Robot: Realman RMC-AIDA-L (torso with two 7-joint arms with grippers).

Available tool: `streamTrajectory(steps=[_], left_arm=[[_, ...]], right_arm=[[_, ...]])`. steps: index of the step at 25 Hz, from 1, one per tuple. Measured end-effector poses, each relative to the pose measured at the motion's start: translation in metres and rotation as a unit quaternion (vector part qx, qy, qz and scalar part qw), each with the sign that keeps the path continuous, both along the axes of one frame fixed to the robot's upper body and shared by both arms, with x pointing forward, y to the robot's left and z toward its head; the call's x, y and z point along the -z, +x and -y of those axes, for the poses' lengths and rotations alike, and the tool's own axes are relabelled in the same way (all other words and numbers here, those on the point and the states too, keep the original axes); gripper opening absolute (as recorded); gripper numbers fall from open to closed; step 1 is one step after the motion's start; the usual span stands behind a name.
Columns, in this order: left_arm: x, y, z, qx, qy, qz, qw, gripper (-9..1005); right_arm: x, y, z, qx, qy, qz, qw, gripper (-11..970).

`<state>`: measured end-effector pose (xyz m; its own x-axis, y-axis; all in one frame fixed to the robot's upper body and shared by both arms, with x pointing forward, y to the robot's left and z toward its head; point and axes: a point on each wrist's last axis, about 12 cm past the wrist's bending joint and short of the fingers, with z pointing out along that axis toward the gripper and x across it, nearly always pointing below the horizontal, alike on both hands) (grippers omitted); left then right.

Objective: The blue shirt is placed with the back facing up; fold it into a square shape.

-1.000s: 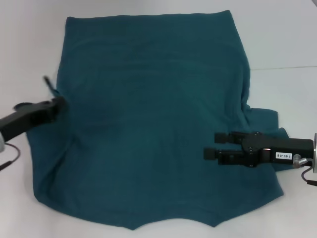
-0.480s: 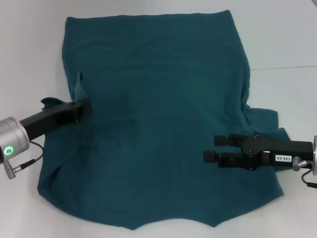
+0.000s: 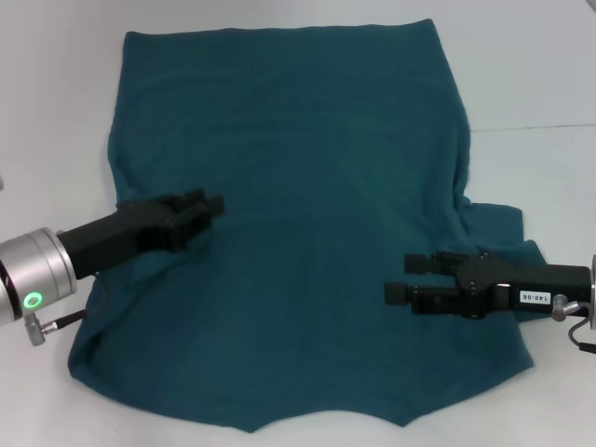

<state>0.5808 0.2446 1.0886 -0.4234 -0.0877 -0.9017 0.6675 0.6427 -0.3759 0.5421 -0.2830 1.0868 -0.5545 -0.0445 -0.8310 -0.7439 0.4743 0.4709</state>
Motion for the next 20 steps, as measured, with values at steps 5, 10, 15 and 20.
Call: streamTrajectory(steps=[5, 10, 15, 20], left_arm=[[-0.002, -0.003, 0.003, 0.022, 0.008, 0.027, 0.999, 305], [-0.003, -0.003, -0.008, -0.010, -0.010, 0.035, 0.999, 483], [-0.002, -0.010, -0.015, -0.023, -0.032, 0.036, 0.999, 683], [0.000, -0.021, -0.008, 0.020, -0.048, 0.039, 0.998, 838]], right_arm=[[-0.001, 0.000, 0.001, 0.002, 0.001, 0.001, 1.000, 915], [-0.001, 0.001, 0.002, 0.006, 0.002, 0.002, 1.000, 915], [-0.002, 0.001, 0.007, 0.018, 0.007, 0.001, 1.000, 915], [-0.003, -0.001, 0.021, 0.056, 0.021, -0.009, 0.998, 915]])
